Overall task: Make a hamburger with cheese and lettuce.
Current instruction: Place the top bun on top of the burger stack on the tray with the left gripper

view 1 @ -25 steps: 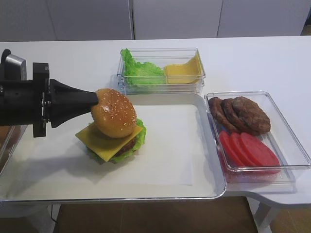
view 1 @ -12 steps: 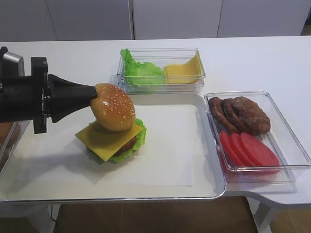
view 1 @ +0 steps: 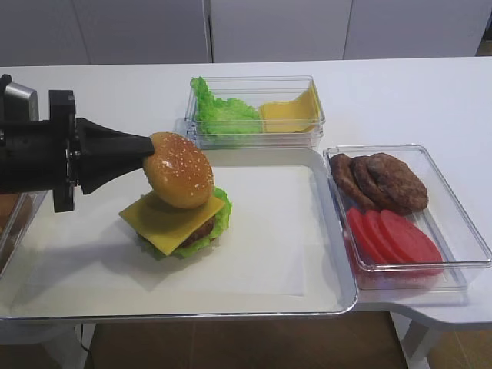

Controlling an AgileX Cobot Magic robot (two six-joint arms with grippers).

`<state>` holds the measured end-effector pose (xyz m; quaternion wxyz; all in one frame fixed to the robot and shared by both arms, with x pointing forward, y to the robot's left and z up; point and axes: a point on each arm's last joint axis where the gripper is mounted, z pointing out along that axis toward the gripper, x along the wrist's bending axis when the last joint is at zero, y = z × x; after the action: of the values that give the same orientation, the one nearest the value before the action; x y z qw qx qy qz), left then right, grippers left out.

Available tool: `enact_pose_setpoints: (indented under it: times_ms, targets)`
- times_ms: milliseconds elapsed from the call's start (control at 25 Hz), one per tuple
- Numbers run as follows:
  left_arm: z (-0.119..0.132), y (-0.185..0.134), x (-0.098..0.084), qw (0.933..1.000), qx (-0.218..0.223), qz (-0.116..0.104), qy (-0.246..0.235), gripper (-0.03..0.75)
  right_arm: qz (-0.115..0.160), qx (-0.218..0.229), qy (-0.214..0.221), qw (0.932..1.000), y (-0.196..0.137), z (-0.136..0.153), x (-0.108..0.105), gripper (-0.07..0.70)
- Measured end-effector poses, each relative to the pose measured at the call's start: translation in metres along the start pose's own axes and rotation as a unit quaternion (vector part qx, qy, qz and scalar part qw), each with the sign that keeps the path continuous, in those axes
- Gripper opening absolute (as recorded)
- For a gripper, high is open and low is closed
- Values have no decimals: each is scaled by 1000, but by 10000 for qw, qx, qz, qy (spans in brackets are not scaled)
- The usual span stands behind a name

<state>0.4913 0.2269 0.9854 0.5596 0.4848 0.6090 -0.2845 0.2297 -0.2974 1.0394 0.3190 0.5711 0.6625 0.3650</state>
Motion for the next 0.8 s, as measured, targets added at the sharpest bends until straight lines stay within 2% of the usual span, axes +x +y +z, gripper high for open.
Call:
enact_pose_setpoints:
  times_ms: [440,640,800]
  targets:
    - [0,0,0,10000,-12,-43,3,76,0,0,0,10000,0,0,0,8]
    - [-3,-1,-8,9999,-56,100,-49,76,0,0,0,10000,0,0,0,8]
    - [-3,-5,-9,9999,120,93,35,76,0,0,0,10000,0,0,0,8]
